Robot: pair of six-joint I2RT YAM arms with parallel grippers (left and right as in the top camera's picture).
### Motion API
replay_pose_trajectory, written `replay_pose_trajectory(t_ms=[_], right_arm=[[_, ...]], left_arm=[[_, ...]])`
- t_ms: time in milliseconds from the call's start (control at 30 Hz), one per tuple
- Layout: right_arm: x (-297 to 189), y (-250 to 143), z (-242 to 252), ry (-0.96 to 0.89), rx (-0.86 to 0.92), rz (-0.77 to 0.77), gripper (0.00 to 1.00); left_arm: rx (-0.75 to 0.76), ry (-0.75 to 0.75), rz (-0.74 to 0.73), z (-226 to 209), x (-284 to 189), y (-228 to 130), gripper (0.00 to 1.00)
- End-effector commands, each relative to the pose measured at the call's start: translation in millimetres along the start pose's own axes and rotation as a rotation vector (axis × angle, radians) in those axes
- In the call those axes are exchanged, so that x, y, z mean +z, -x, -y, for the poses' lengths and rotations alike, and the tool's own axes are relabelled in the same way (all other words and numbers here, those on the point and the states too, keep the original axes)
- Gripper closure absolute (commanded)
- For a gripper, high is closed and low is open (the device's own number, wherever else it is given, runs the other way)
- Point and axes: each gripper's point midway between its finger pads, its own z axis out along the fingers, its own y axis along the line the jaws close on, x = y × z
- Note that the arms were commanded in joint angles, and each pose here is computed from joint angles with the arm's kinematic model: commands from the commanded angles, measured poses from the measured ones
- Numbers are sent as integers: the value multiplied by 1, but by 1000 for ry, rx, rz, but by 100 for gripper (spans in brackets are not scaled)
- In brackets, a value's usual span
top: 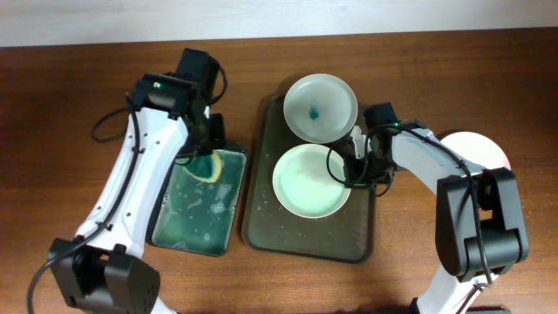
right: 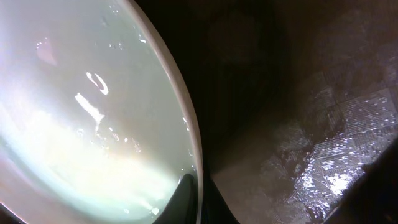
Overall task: Clean dirty plates on tray and stack at the side
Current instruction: 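Put the sponge back into the sink tray with the left gripper, then lift the plate with the right gripper and stack it on the side plate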
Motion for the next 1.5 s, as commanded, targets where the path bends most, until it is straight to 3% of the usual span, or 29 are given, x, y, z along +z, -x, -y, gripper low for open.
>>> replay_pose_trajectory(t_ms=[0, 167, 233, 300, 333, 367, 400, 533, 600, 633, 867, 1467], right_arm=[[8, -8, 14, -57, -5, -29, 96], [8, -10, 14, -58, -3, -34, 96], [8, -10, 14, -58, -3, -34, 96], [8, -9, 14, -58, -4, -33, 96], [7, -9, 14, -57, -3, -33, 96], [5, -9, 12, -54, -4, -30, 96], [1, -8, 11, -54, -6, -26, 96], [-23, -1, 5, -80, -27, 48, 96], [-49, 4, 10, -213, -13, 137, 96], [-63, 5, 6, -262, -24, 186, 96], [-132, 11, -16, -581, -82, 484, 96], [-164, -14, -75, -898, -373, 658, 96]], left_arm=[[7, 127, -13, -33, 60, -8, 100], [-36, 101, -34, -43, 115, -28, 96], [-40, 67, -44, -39, 118, -30, 90], [-42, 39, -36, -34, 113, -28, 60], [-43, 22, -31, -32, 108, -26, 52], [-45, -3, -22, -28, 101, -24, 34], [-46, -21, -3, -25, 91, -19, 26], [-51, -61, 70, -23, 55, -11, 13], [-54, -77, 120, -24, 32, -12, 9], [-55, -83, 142, -26, 22, -12, 2], [-62, -116, 248, -31, -20, -17, 0], [-59, -117, 247, -30, -20, -17, 1]])
